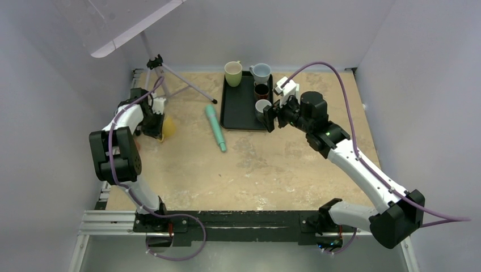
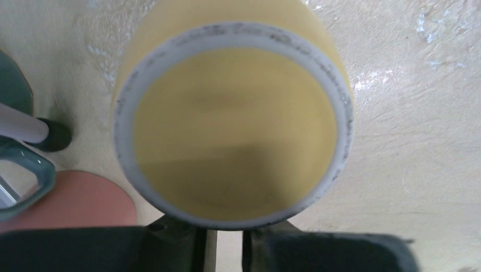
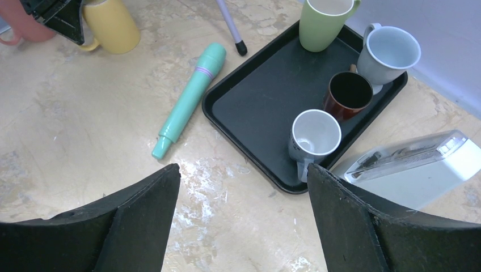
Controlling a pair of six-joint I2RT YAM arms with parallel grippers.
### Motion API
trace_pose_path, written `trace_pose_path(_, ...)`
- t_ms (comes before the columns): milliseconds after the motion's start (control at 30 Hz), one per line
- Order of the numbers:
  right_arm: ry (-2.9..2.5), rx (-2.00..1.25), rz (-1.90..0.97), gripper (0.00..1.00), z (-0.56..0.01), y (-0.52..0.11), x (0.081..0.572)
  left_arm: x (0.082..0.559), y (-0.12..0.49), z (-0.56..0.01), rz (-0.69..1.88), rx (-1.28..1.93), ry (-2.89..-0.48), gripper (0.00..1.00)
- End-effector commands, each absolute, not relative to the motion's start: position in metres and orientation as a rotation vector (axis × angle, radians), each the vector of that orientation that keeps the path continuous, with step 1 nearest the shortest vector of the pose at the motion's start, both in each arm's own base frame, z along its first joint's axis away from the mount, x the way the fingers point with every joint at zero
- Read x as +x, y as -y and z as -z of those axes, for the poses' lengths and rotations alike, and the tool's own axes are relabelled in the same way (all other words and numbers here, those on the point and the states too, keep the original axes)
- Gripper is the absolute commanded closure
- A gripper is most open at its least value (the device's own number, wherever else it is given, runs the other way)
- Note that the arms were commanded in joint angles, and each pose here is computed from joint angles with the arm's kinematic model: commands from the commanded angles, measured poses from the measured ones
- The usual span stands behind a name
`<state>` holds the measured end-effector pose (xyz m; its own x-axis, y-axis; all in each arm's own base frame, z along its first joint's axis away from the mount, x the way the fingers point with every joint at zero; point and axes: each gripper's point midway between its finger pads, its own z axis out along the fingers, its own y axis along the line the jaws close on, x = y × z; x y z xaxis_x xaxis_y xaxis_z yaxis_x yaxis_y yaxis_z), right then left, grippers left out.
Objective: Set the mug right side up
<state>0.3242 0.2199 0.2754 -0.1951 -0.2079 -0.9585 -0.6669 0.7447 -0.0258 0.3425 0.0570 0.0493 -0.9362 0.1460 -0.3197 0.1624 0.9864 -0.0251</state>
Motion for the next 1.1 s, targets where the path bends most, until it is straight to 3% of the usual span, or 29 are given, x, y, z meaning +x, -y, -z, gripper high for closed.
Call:
trace_pose_path(0, -1.693, -0.656, -0.482, 0.15, -0.3, -0.222, 0.329, 0.349, -0.05, -0.058, 0.128, 0.238, -2.771, 1.0)
trace_pose_path(167, -1.665, -0.616, -0.557, 0.15, -0.317, -0.229, 0.325, 0.344, -0.026, -0.113, 0.286, 0.279, -2.67, 1.0)
trace_pose_path(700, -1.407, -0.511, -1.398, 0.15, -0.399, -0.366, 0.29, 0.311, 0.15, -0.356, 1.279, 0.379, -2.053, 1.0)
trace_pose_path(1067, -1.194, -0.479, -1.61, 0.19, -0.433, -0.387, 0.296, 0.278, 0.187, -0.381, 1.476, 0.507, -1.95, 1.0)
